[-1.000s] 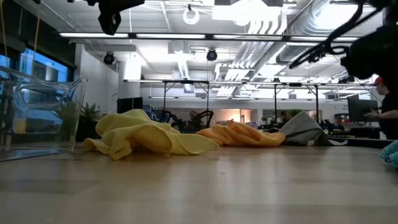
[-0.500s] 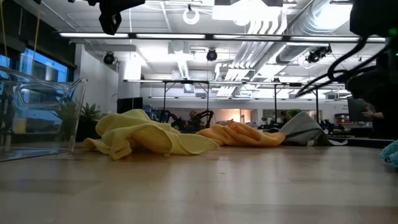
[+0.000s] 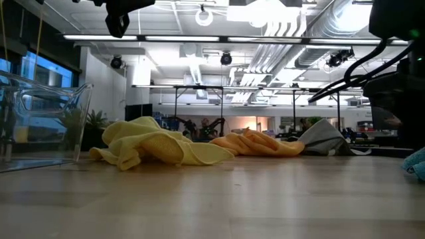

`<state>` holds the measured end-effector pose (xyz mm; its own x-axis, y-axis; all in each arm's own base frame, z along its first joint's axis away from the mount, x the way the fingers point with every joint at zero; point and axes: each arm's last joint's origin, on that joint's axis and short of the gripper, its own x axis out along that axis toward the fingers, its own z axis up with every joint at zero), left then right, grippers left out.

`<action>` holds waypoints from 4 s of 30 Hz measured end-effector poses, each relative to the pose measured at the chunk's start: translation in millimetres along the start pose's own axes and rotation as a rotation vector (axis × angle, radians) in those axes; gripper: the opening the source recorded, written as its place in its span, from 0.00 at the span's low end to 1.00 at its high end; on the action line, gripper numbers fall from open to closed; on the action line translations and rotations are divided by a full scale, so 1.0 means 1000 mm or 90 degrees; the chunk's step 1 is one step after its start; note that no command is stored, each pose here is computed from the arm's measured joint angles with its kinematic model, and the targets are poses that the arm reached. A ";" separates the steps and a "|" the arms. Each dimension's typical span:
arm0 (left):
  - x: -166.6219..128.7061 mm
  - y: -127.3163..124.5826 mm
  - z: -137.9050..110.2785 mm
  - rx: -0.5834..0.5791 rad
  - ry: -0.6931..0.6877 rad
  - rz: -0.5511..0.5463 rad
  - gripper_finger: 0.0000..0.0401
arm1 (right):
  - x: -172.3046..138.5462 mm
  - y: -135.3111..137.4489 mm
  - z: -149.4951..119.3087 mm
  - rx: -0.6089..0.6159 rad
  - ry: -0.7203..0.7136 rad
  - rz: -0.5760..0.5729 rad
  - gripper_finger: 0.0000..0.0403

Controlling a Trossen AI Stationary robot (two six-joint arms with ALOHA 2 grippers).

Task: Fold microfiber towels
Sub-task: Fold the blue towel

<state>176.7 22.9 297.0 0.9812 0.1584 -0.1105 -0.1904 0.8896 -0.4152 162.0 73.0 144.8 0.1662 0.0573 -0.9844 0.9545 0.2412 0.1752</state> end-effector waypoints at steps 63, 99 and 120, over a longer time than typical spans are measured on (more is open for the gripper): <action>0.122 -0.039 -0.047 0.153 0.199 -0.082 0.54 | -0.139 0.040 0.081 -0.122 -0.177 0.123 0.00; 0.258 -0.062 -0.193 0.393 0.473 -0.050 0.53 | -0.085 0.027 0.139 -0.094 -0.175 0.285 0.00; 0.262 0.020 -0.144 0.504 0.557 0.065 0.39 | -0.081 0.030 0.124 -0.126 -0.122 0.278 0.00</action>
<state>425.2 20.1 129.9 0.5476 0.1702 -0.8192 0.1086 0.9563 0.2713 207.6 -44.8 228.4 0.5990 0.0205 -0.8005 0.7235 0.4146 0.5520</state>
